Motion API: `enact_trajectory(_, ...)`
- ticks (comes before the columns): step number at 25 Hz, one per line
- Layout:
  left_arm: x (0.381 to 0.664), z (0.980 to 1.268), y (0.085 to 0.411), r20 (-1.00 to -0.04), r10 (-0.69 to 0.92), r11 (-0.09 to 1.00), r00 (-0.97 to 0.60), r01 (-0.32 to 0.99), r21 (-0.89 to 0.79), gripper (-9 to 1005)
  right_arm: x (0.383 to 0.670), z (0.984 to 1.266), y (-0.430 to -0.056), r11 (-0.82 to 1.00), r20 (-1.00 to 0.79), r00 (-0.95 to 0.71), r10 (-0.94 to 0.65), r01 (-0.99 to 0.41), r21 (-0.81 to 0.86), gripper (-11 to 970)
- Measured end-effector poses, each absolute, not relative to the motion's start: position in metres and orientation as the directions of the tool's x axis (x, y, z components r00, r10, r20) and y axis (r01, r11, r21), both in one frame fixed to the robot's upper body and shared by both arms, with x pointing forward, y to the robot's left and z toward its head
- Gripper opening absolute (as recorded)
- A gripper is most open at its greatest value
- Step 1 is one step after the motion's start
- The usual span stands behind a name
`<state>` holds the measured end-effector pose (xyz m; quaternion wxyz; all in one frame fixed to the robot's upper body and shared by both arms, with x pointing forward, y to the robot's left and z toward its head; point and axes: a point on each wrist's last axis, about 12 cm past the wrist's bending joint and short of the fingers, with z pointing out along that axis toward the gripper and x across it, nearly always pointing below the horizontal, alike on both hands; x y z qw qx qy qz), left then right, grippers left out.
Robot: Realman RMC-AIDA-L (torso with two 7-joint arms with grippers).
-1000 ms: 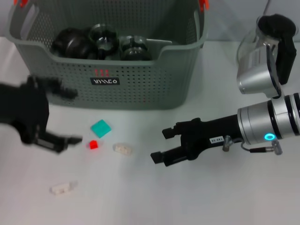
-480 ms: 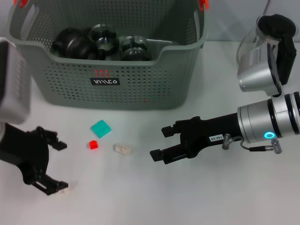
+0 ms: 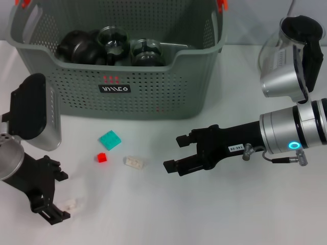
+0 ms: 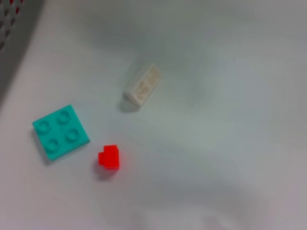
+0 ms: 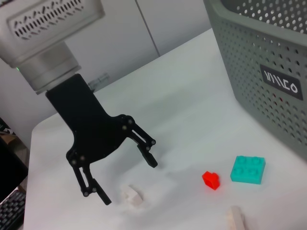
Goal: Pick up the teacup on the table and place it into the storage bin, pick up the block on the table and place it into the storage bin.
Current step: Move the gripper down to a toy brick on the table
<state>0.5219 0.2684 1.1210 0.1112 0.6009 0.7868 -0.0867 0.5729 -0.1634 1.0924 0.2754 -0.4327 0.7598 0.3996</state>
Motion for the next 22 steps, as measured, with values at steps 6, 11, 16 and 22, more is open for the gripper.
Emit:
enact_trajectory(6, 0.5222, 1.1188, 0.2653, -0.272, 0.929, 0.261, -0.252, 0.965, -0.003, 873, 0.5729, 1.0924, -0.1636, 0.307, -0.764, -0.474, -0.437, -0.877, 0.369, 941)
enact_trajectory(11, 0.5208, 1.1164, 0.2633, -0.269, 0.932, 0.253, -0.244, 0.968, -0.003, 865, 0.5726, 1.0919, -0.1646, 0.310, -0.764, -0.477, -0.434, -0.875, 0.371, 941)
enact_trajectory(16, 0.5201, 1.1132, 0.2626, -0.265, 0.932, 0.250, -0.246, 0.968, -0.019, 828, 0.5727, 1.0921, -0.1645, 0.309, -0.764, -0.477, -0.433, -0.875, 0.371, 941)
enact_trajectory(22, 0.5198, 1.1120, 0.2623, -0.264, 0.933, 0.249, -0.244, 0.968, -0.016, 626, 0.5732, 1.0928, -0.1638, 0.307, -0.765, -0.475, -0.435, -0.877, 0.370, 941)
